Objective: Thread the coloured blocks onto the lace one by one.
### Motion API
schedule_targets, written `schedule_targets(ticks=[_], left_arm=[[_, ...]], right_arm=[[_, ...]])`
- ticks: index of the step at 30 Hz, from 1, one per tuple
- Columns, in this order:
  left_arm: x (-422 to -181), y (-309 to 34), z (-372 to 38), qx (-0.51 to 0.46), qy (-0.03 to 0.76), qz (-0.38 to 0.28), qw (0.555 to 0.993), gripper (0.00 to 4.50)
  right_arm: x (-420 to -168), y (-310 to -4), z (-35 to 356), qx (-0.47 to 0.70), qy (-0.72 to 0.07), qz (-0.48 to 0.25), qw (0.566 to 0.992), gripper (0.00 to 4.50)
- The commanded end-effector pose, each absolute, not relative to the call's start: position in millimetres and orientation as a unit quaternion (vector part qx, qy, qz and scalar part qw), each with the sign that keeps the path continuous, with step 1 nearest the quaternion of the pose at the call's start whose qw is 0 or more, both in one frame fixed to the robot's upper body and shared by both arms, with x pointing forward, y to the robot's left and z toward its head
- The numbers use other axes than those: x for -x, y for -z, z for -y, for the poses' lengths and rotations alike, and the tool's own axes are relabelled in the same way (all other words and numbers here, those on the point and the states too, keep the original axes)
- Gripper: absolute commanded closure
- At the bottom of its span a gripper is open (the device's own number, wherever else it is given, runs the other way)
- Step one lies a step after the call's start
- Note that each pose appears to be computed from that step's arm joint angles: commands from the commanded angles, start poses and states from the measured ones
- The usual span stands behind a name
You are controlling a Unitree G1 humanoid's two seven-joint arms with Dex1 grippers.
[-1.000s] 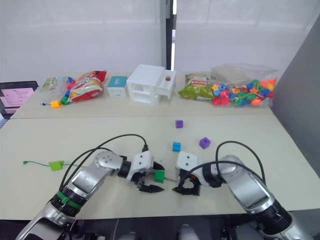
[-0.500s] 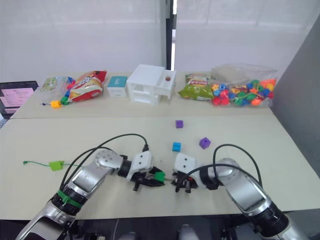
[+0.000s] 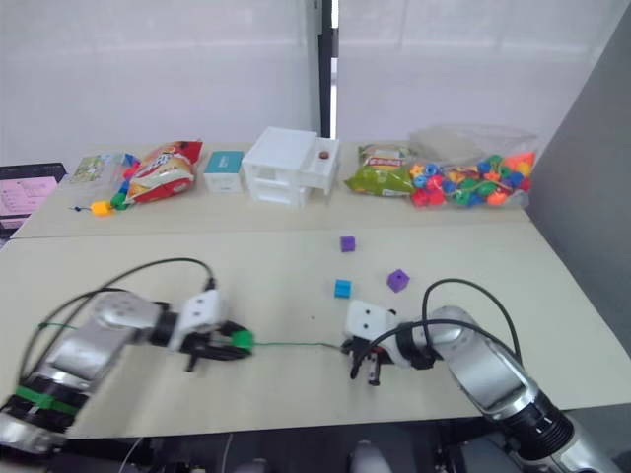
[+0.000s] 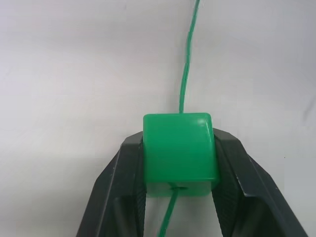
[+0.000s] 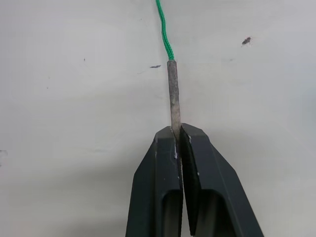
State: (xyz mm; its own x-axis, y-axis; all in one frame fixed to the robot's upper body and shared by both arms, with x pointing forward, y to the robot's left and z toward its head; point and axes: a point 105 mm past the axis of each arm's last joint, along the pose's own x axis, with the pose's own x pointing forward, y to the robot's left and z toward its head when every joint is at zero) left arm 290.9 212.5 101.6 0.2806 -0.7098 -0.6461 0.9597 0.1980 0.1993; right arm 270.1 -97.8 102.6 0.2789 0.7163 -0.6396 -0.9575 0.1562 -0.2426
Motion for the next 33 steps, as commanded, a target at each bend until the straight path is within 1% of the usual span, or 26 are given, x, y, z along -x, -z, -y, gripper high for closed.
schedule_targets(ticks=[1,3,5,7,10,11,12,13,15,16,18,19,20,23,25,27,28,31,33], left_arm=[[-288.0,-101.5,-300.3,-0.352,0.465,-0.289,0.759,3.30],[-286.1,-104.0,-319.7,-0.349,0.442,-0.295,0.772,3.30],[-286.8,-105.6,-327.7,-0.351,0.429,-0.290,0.780,3.30],[-287.1,-109.2,-323.5,-0.331,0.436,-0.280,0.789,2.24],[-289.6,-118.2,-309.5,-0.314,0.447,-0.248,0.800,1.29],[-289.7,-119.4,-307.8,-0.316,0.447,-0.245,0.800,0.90],[-290.4,-125.5,-302.3,-0.305,0.451,-0.236,0.804,0.58],[-294.0,-140.0,-292.3,-0.286,0.456,-0.214,0.815,0.29],[-297.0,-163.3,-272.3,-0.265,0.473,-0.180,0.821,0.29],[-297.0,-169.5,-265.9,-0.261,0.478,-0.172,0.821,0.29],[-290.7,-178.5,-223.1,-0.236,0.530,-0.140,0.802,0.29],[-286.2,-179.7,-208.3,-0.226,0.548,-0.132,0.794,0.29],[-278.1,-172.5,-187.2,-0.221,0.579,-0.130,0.774,0.29],[-267.0,-154.1,-153.1,-0.218,0.620,-0.125,0.744,0.29],[-276.1,-138.0,-117.1,-0.241,0.636,-0.098,0.726,0.29],[-284.5,-129.7,-84.5,-0.255,0.647,-0.074,0.715,0.29],[-281.4,-125.2,-76.5,-0.256,0.662,-0.075,0.700,0.29],[-288.3,-115.9,-67.5,-0.270,0.661,-0.073,0.696,0.29],[-288.5,-111.9,-59.4,-0.267,0.673,-0.077,0.685,0.29]], right_arm=[[-269.3,-119.2,92.6,0.322,-0.580,-0.166,0.730,4.50],[-270.1,-120.5,92.3,0.321,-0.581,-0.165,0.730,4.50],[-271.0,-121.0,92.6,0.321,-0.581,-0.165,0.730,4.50],[-271.8,-121.6,92.4,0.320,-0.581,-0.164,0.730,4.50],[-272.7,-122.8,90.2,0.319,-0.582,-0.162,0.730,4.50],[-272.6,-123.0,89.7,0.319,-0.583,-0.161,0.730,4.50],[-272.2,-123.5,88.3,0.318,-0.584,-0.160,0.729,4.50],[-271.5,-124.3,85.8,0.317,-0.587,-0.159,0.728,4.50],[-270.8,-125.2,81.7,0.317,-0.589,-0.157,0.726,4.50],[-270.7,-125.4,80.6,0.317,-0.590,-0.157,0.726,4.50],[-269.0,-124.9,75.5,0.315,-0.594,-0.159,0.723,4.50],[-268.4,-124.7,74.0,0.315,-0.595,-0.160,0.722,4.50],[-268.0,-124.1,72.1,0.314,-0.597,-0.161,0.721,4.50],[-267.7,-120.8,70.3,0.316,-0.598,-0.167,0.717,4.50],[-267.7,-117.3,68.3,0.323,-0.598,-0.172,0.713,4.50],[-267.7,-117.8,66.0,0.326,-0.599,-0.173,0.710,4.50],[-267.9,-118.4,65.4,0.328,-0.600,-0.174,0.709,4.50],[-269.3,-116.7,66.5,0.336,-0.596,-0.179,0.707,4.50],[-270.4,-116.4,67.9,0.340,-0.592,-0.181,0.708,4.50]])
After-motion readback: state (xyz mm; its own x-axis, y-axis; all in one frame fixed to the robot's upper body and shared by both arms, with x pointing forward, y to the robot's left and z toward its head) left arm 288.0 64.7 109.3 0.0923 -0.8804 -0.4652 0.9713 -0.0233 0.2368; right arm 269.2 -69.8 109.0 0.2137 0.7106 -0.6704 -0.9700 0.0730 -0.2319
